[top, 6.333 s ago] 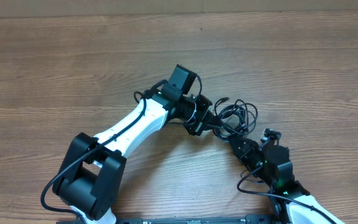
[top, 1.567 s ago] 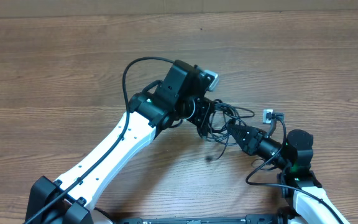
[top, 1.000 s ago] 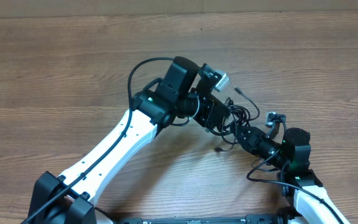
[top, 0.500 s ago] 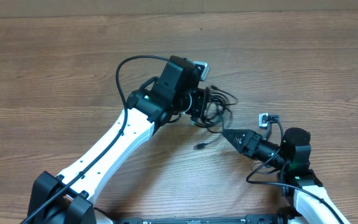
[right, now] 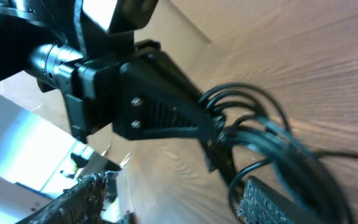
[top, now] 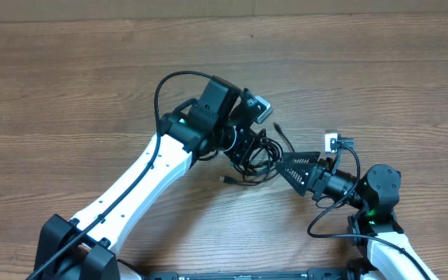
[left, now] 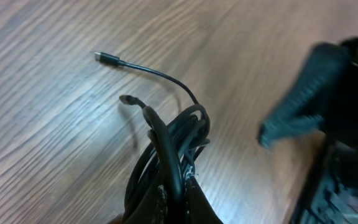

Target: Untangle cables

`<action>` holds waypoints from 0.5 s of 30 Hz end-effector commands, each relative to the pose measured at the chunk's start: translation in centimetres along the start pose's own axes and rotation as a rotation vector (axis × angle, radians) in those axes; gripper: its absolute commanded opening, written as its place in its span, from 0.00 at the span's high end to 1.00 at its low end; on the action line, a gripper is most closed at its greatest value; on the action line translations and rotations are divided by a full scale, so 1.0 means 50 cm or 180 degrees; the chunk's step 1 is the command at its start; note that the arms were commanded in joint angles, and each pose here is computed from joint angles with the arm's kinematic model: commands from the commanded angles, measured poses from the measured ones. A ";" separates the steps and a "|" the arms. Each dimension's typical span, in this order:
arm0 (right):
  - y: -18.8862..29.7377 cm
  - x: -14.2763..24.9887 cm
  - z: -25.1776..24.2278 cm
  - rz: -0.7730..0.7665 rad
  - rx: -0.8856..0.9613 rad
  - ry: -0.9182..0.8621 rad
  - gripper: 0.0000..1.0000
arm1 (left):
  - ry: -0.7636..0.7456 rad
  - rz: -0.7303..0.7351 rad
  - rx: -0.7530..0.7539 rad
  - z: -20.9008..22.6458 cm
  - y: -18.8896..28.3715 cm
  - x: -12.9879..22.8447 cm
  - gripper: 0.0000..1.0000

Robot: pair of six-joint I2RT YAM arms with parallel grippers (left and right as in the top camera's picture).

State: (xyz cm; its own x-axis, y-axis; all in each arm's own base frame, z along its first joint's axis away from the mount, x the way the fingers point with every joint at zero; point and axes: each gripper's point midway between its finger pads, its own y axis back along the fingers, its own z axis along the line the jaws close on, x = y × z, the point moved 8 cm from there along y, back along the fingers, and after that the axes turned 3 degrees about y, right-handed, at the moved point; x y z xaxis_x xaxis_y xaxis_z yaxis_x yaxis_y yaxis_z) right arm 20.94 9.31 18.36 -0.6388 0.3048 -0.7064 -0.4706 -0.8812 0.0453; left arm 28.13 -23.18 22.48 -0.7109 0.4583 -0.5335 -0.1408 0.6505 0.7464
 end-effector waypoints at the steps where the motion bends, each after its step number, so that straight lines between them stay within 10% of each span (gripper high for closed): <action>1: 0.001 -0.008 -0.009 -0.0128 0.0166 0.0175 0.31 | -0.0285 -0.0206 0.0604 -0.025 0.038 -0.018 0.96; 15: 0.002 -0.006 -0.043 -0.0267 0.0643 0.0191 0.35 | -0.0205 -0.0198 0.1229 -0.034 0.062 -0.006 0.96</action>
State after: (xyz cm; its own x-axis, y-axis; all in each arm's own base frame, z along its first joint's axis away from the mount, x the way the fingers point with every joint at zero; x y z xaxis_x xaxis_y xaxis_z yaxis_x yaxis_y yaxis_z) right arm 22.23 8.33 17.04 -0.5752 0.3467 -0.7409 -0.6202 -0.7755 0.1187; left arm 27.31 -22.11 23.59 -0.7042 0.4560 -0.5442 0.0532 0.7982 0.6000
